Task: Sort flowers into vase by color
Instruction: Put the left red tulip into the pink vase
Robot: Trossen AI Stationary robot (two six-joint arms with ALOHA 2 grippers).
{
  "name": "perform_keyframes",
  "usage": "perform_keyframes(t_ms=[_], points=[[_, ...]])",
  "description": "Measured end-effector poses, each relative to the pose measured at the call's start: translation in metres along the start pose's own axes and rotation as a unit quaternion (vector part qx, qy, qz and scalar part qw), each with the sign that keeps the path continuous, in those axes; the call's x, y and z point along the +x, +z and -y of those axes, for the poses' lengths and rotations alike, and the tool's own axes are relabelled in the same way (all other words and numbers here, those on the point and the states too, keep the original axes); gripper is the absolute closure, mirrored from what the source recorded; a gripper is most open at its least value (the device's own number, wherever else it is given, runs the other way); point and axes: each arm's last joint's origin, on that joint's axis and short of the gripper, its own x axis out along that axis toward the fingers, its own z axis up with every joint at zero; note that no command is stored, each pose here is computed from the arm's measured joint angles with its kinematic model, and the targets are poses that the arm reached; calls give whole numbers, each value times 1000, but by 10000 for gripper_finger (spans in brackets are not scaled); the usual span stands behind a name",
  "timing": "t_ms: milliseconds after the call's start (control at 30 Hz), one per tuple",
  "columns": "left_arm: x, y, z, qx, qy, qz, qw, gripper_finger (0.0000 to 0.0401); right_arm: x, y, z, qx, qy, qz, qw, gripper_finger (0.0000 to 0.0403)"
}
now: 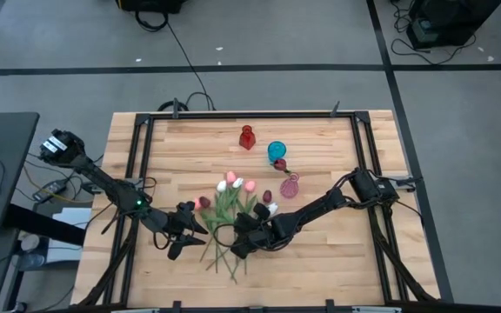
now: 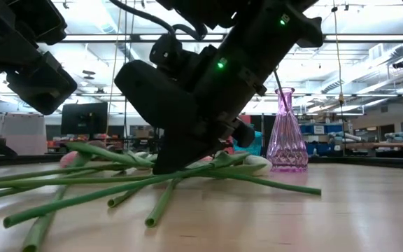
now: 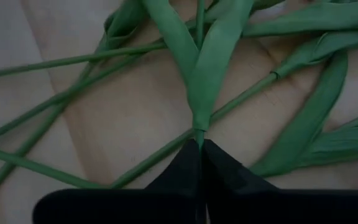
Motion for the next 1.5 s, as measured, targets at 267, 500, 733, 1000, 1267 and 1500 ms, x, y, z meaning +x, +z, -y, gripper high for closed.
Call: perform_keyframes(t_ms=[267, 500, 733, 1000, 1267, 1500], points=[[0, 0, 0, 0, -3, -2, 1000, 229, -2, -1, -2, 13, -8, 12, 1000, 391], [0, 0, 0, 0, -3, -2, 1000, 229, -5, 0, -2, 15, -12, 20, 1000, 387], [0, 0, 0, 0, -3, -3, 1000, 229, -27, 12, -8, 9, -13, 59, 998, 389], [0, 0, 0, -1, -4, -1, 1000, 229, -36, 16, -9, 0, -23, 81, 996, 388], [0, 3, 1, -6, -3, 18, 1000, 229, -70, 46, -8, -6, -32, 159, 987, 388], [0, 9, 1, 9, 18, 55, 998, 229, -97, 61, -18, -22, -15, 228, 973, 387]])
